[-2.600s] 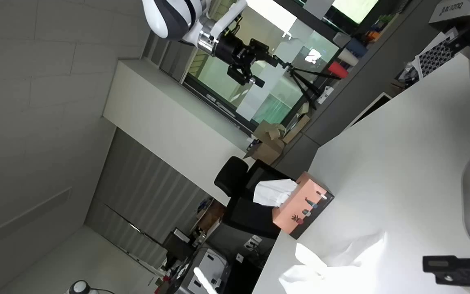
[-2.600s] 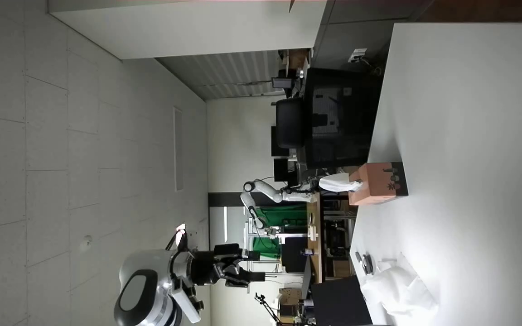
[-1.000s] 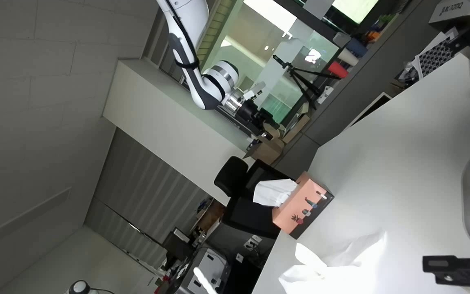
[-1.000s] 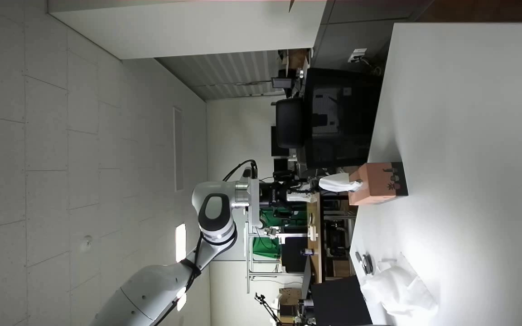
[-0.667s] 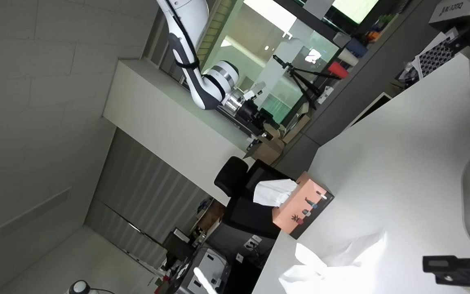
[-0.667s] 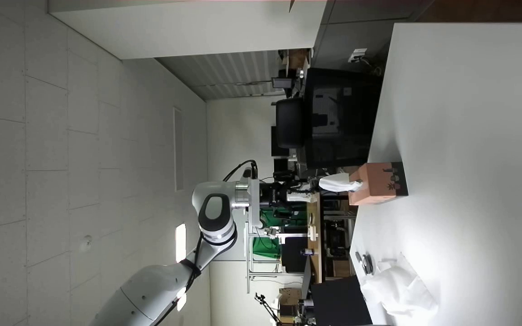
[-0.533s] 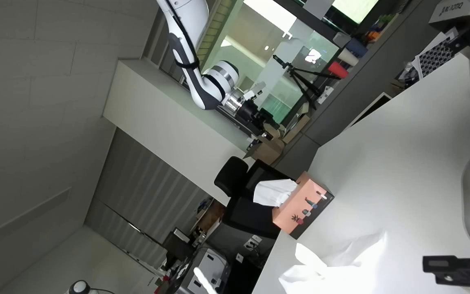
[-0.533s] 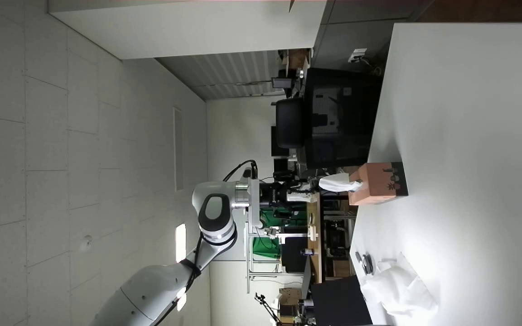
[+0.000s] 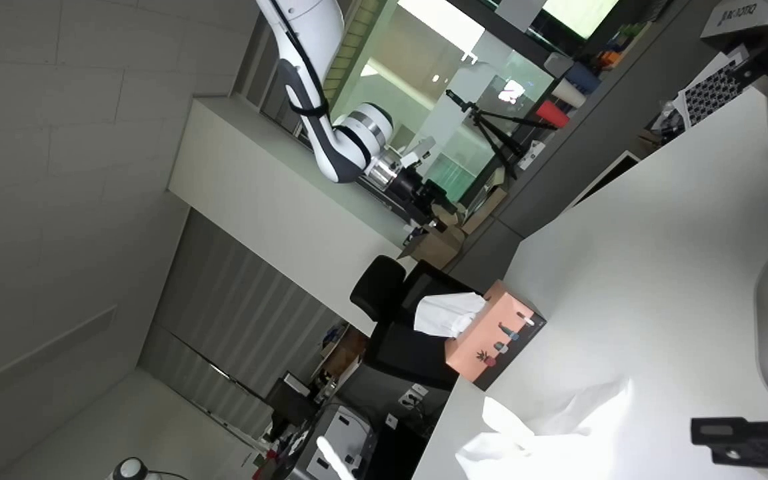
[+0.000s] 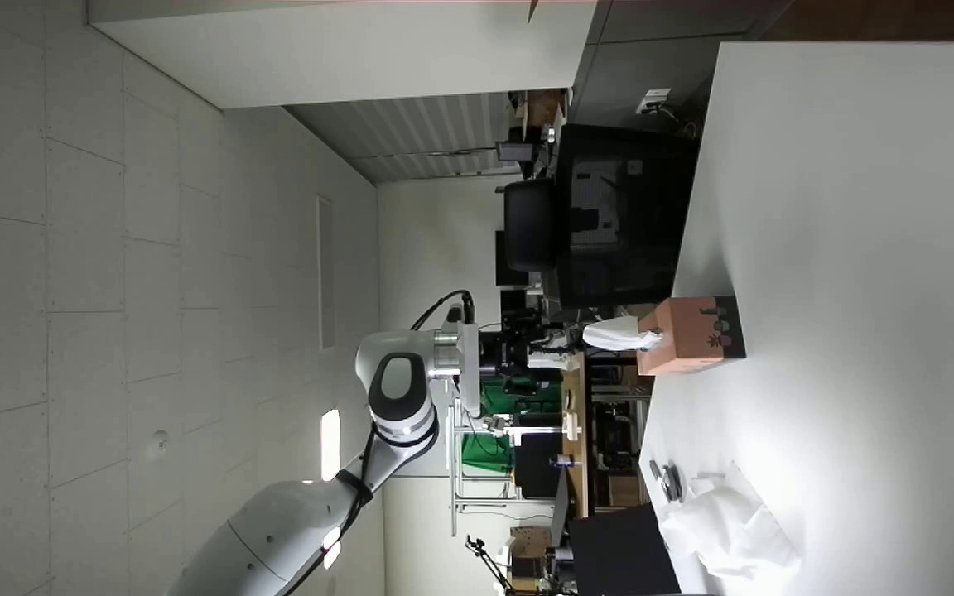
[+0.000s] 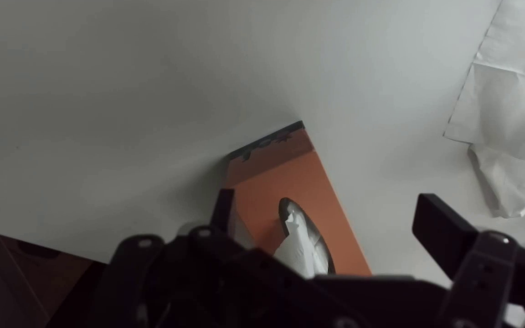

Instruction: Take a piece of tissue from the tissue box and place it on the table

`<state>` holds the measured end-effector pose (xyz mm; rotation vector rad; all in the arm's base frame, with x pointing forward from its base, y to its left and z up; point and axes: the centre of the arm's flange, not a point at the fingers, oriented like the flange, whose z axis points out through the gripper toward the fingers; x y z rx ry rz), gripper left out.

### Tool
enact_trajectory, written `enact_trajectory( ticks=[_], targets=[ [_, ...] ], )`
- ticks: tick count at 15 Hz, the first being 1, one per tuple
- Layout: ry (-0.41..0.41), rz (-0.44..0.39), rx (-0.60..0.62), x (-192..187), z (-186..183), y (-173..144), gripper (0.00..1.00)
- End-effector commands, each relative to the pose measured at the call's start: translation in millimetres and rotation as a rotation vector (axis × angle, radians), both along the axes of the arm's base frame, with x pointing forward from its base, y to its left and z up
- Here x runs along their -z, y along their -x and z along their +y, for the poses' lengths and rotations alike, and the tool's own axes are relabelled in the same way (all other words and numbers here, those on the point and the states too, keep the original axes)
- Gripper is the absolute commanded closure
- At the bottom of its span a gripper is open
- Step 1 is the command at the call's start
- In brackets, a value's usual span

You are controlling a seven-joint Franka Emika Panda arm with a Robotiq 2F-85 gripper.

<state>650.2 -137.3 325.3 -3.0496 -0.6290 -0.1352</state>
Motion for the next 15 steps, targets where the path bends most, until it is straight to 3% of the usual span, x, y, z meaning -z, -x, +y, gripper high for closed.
enact_trajectory(
  ticks=[1,6,15],
  targets=[
    [0.015,-0.041,-0.068,18,-15,-44,0.00],
    [-0.002,-0.106,-0.266,47,-16,-101,0.00],
    [-0.021,-0.229,-0.750,81,14,-178,0.00]
  ],
)
